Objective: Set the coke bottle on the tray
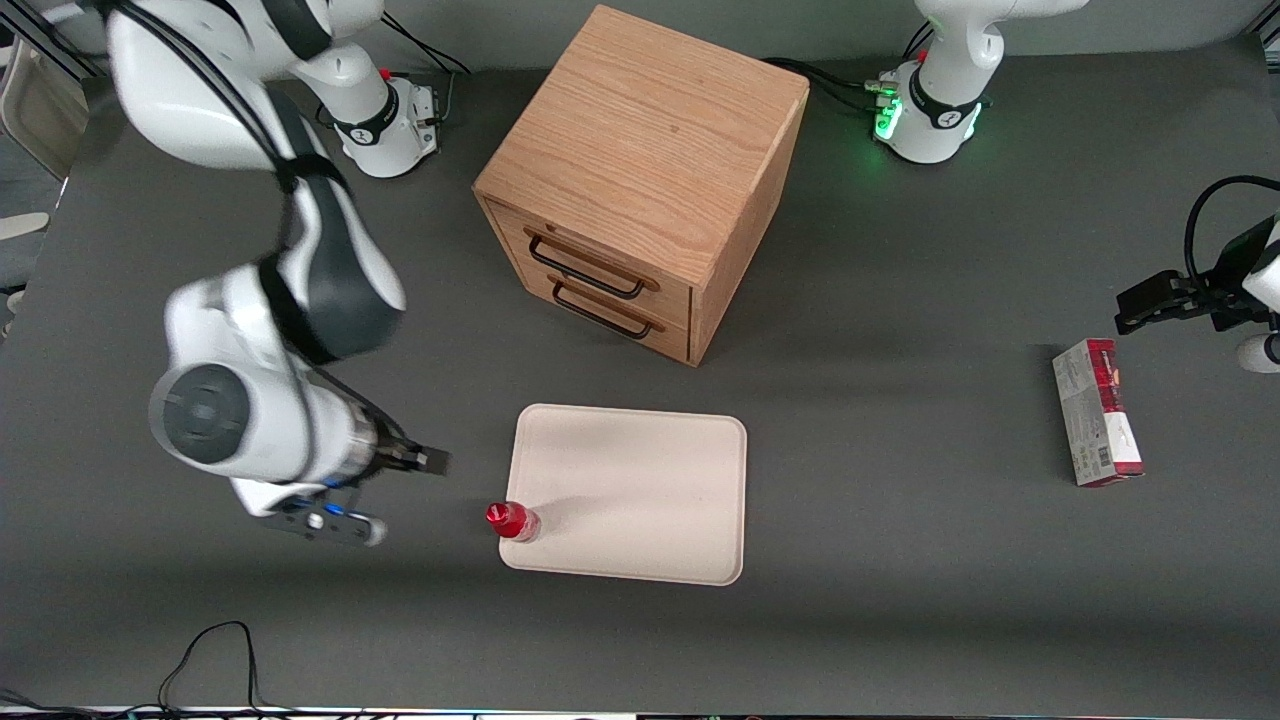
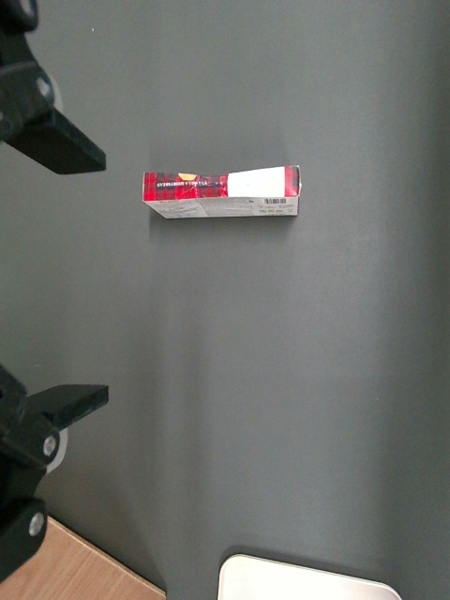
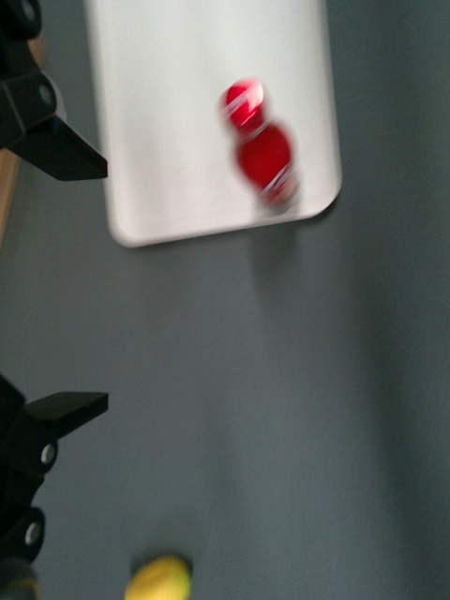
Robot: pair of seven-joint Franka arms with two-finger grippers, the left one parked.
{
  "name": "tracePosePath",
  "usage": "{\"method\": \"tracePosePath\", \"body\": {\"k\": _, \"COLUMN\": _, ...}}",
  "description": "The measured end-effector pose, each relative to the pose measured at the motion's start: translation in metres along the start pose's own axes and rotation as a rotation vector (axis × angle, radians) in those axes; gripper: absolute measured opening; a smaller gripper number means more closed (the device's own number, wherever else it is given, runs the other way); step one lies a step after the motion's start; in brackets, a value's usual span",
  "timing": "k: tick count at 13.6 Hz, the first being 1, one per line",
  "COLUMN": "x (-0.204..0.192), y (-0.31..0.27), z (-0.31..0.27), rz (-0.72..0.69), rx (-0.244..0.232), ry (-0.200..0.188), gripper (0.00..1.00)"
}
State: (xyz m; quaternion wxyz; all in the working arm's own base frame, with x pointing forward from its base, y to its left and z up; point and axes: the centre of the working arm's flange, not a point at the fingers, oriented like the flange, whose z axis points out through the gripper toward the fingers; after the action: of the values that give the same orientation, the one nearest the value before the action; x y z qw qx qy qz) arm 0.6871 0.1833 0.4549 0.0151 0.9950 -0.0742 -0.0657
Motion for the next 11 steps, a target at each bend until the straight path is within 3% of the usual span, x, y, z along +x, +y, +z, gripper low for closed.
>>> {"method": "tracePosePath", "body": {"k": 2, "x": -0.033, "y": 0.067, "z": -0.036, "rz": -0.088, "rx": 0.0, "ry": -0.019, "gripper": 1.0}}
{"method": "tracePosePath", "body": {"k": 5, "x": -0.099, "y": 0.146, "z": -0.091, "rz": -0.191, "rx": 0.04, "ry": -0.035, "gripper": 1.0}}
{"method": "tracePosePath", "body": {"k": 8, "x": -0.141, "y": 0.153, "z": -0.119, "rz": -0.242, "rx": 0.065, "ry": -0.034, "gripper": 1.0}}
{"method": "tracePosePath", "body": {"k": 11, "x": -0.145, "y": 0.134, "z": -0.107, "rz": -0.277, "rx": 0.059, "ry": -0.056, "gripper": 1.0}}
